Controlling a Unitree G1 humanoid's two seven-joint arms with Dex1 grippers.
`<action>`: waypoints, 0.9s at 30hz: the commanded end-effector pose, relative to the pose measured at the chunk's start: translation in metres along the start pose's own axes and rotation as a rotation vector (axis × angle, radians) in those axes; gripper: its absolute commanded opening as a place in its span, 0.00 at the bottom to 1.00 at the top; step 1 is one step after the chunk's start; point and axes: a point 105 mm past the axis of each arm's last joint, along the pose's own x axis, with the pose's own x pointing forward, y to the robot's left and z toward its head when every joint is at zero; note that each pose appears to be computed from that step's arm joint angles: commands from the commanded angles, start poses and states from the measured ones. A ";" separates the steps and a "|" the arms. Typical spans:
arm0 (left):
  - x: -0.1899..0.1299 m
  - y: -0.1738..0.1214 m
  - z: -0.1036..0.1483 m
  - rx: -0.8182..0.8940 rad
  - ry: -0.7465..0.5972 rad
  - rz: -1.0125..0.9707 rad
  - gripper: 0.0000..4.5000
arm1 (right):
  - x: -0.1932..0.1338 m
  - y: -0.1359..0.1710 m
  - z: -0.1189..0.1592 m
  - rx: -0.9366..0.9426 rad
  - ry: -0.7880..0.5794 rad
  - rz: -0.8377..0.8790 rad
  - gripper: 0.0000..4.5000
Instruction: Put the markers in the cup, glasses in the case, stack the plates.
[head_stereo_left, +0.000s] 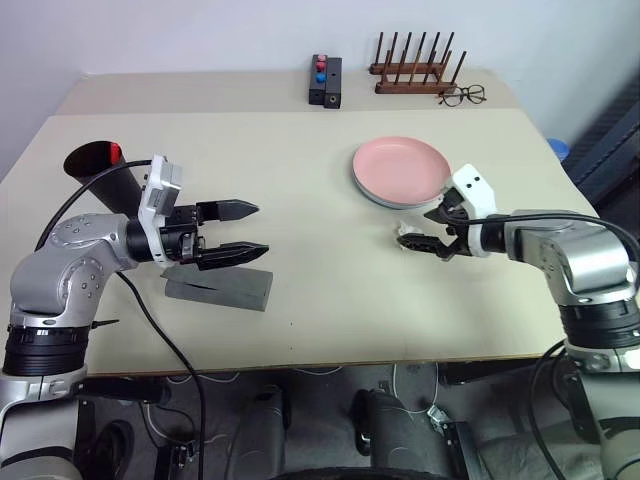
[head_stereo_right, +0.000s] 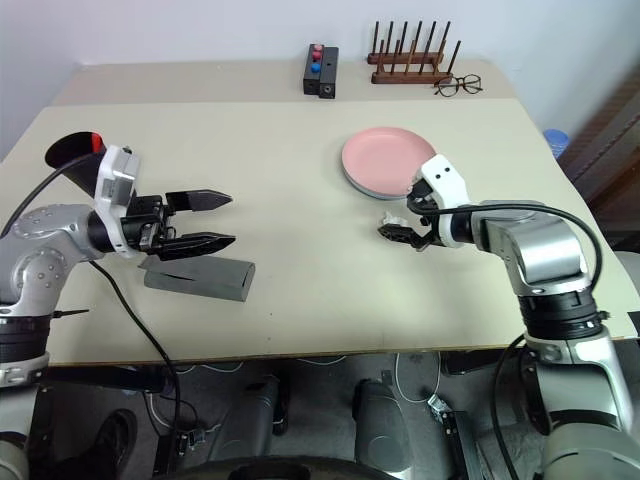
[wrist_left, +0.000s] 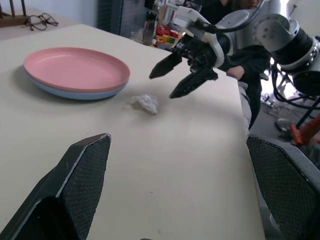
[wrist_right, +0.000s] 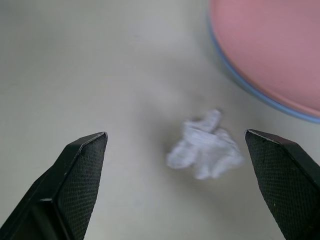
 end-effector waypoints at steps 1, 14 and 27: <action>-0.002 -0.001 0.009 0.063 0.014 -0.002 1.00 | 0.010 -0.007 0.008 0.006 -0.029 -0.051 0.99; -0.001 0.000 0.007 0.115 0.053 0.042 1.00 | 0.023 -0.012 -0.005 0.020 -0.005 -0.053 0.34; -0.001 0.032 0.023 0.225 -0.012 0.209 1.00 | -0.015 -0.008 0.074 -0.032 -0.290 0.022 0.01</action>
